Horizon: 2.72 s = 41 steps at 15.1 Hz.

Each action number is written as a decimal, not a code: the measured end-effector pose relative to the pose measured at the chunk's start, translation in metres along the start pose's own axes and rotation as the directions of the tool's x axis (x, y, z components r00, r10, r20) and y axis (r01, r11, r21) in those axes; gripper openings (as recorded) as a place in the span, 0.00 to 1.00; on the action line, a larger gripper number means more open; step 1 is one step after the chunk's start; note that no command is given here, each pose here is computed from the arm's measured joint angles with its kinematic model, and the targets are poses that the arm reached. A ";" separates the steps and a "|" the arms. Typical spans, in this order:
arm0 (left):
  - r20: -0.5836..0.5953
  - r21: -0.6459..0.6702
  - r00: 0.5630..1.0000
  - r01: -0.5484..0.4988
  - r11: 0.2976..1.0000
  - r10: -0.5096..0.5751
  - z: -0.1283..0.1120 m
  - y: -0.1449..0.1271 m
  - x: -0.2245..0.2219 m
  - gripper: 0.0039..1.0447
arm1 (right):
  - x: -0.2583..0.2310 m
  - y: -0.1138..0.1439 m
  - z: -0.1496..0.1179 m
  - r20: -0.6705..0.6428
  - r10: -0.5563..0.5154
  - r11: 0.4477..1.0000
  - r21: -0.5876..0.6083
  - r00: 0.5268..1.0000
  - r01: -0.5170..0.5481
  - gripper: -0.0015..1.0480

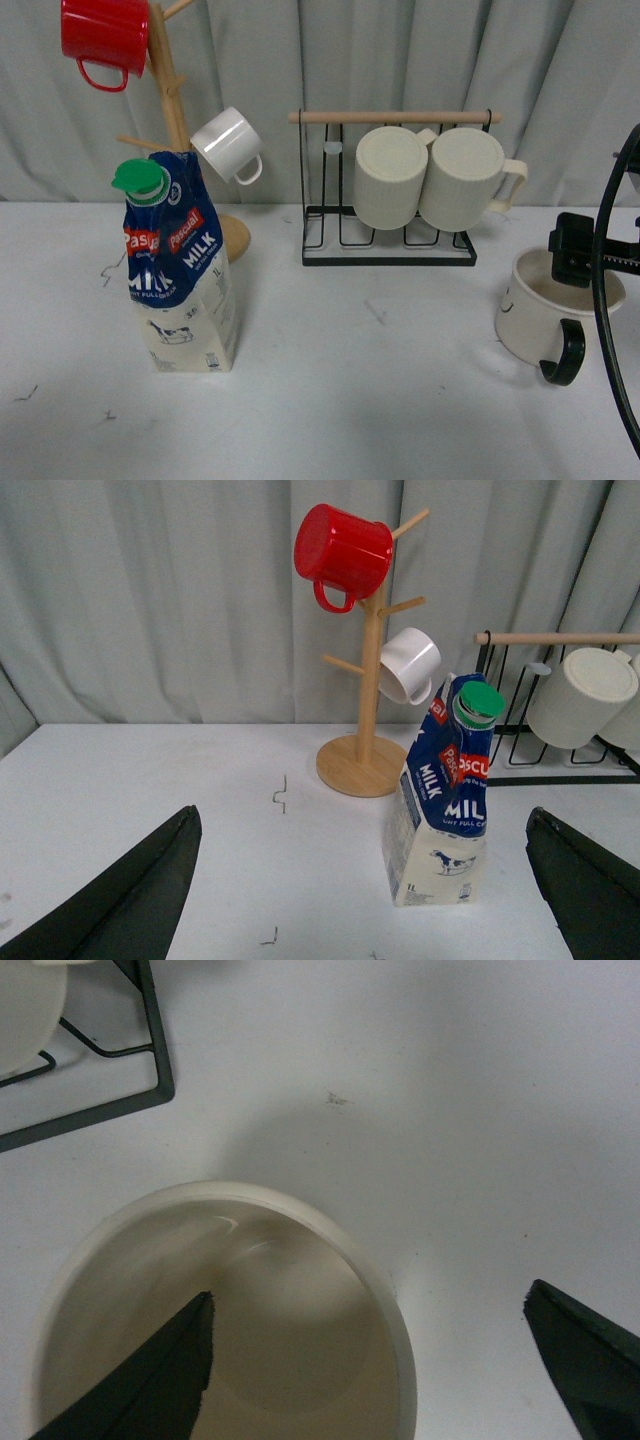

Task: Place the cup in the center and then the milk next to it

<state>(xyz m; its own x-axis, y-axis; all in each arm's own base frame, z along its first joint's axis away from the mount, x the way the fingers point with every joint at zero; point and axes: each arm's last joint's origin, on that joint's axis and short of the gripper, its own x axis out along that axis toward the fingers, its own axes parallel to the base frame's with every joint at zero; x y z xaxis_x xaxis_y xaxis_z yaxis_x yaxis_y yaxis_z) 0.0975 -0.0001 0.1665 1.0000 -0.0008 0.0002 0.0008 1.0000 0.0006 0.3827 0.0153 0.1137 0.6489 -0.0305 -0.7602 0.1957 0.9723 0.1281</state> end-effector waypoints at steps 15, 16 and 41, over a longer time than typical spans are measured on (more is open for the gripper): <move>0.000 0.000 1.000 0.000 1.000 0.000 0.000 0.000 0.000 0.94 | -0.035 0.059 0.016 0.026 0.145 0.982 -0.123 0.989 -0.140 0.04; 0.000 0.000 1.000 0.000 1.000 0.000 0.000 0.000 0.000 0.94 | -0.036 0.071 0.014 0.006 0.162 0.976 -0.146 0.987 -0.160 0.04; 0.000 0.000 1.000 0.000 1.000 0.000 0.000 0.000 0.000 0.94 | -0.045 0.105 0.012 -0.071 0.245 0.937 -0.239 0.967 -0.255 0.93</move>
<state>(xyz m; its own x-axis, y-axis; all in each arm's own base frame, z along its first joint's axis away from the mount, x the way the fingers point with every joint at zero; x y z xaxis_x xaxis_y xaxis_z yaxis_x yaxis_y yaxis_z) 0.0975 -0.0001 0.1665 1.0000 -0.0008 0.0002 0.0008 1.0000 0.0006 0.3831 0.1163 0.1696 0.6230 0.2253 -0.7491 -0.1578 0.9741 0.1617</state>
